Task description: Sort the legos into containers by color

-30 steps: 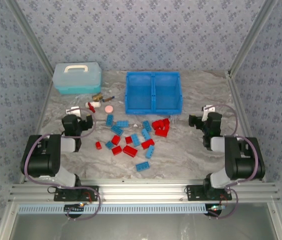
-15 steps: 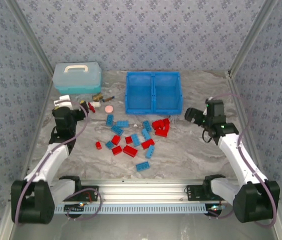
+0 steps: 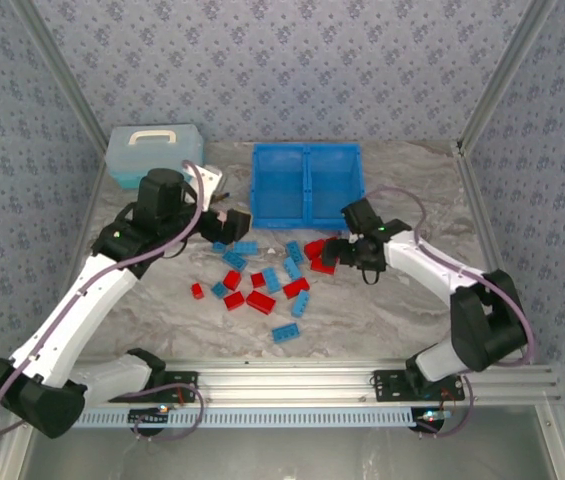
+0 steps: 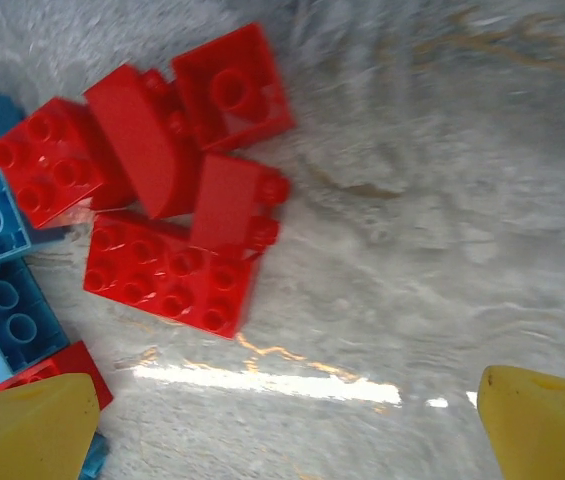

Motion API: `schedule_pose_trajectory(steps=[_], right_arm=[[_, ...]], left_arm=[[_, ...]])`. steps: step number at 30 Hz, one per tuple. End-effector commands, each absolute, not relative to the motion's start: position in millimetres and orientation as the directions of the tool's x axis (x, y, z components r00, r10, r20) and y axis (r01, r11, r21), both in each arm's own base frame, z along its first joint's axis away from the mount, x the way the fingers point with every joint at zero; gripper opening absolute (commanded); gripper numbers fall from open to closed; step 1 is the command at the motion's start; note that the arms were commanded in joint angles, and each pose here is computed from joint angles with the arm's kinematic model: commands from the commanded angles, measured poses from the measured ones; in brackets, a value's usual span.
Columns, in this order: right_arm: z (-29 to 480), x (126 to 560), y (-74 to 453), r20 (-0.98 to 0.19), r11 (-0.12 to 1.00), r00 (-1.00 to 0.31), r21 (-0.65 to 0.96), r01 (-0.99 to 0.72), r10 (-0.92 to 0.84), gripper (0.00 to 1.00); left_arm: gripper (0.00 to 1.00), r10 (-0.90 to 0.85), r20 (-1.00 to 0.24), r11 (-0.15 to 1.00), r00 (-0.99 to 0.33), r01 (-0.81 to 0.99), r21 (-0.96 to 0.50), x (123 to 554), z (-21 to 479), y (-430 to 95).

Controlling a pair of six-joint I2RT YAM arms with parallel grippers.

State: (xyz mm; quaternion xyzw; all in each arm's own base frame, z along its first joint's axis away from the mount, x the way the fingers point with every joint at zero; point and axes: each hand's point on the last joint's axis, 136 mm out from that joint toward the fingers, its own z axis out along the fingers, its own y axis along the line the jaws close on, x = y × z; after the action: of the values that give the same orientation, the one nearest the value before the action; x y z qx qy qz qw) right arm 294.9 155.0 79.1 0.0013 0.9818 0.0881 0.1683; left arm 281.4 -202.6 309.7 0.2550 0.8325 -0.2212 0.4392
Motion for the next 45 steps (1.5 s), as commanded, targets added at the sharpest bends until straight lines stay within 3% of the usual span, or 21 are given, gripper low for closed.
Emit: schedule_pose_trajectory(steps=[1, 4, 9, 22, 32, 40, 45], right_arm=[[79.2, 310.2, 168.7, -0.374, 0.991, -0.927, 0.133, -0.014, 0.037, 1.0], [65.5, 314.2, 173.8, -0.375, 0.996, -0.927, 0.083, -0.013, 0.02, 1.0], [56.8, 322.0, 170.1, -0.409, 0.998, -0.911, 0.055, 0.03, 0.05, 0.86], [40.1, 345.6, 172.3, -0.411, 0.994, -0.905, 0.063, 0.094, 0.112, 0.6], [23.7, 337.1, 164.6, -0.392, 0.986, -0.905, 0.079, 0.144, 0.164, 0.44], [41.5, 329.1, 155.0, -0.452, 0.987, -0.878, 0.083, 0.136, 0.158, 0.3], [79.6, 316.0, 148.9, -0.561, 0.987, -0.814, 0.124, 0.102, 0.155, 0.29]], left_arm=[[0.99, 0.485, -0.722, 0.628, -0.492, 0.771, -0.104, 228.3, 270.1, -205.3], [0.99, 0.519, -0.731, 0.583, -0.444, 0.809, -0.077, 219.6, 253.1, -207.7], [0.99, 0.525, -0.756, 0.565, -0.39, 0.824, -0.033, 215.1, 236.4, -204.5], [0.99, 0.556, -0.734, 0.602, -0.39, 0.798, 0.031, 216.5, 219.9, -189.2], [0.99, 0.572, -0.716, 0.599, -0.401, 0.8, 0.031, 217.1, 210.8, -188.8], [0.99, 0.573, -0.711, 0.6, -0.408, 0.799, 0.026, 216.7, 207.8, -188.7], [0.99, 0.573, -0.703, 0.613, -0.421, 0.79, 0.027, 219.7, 205.9, -187.8]])
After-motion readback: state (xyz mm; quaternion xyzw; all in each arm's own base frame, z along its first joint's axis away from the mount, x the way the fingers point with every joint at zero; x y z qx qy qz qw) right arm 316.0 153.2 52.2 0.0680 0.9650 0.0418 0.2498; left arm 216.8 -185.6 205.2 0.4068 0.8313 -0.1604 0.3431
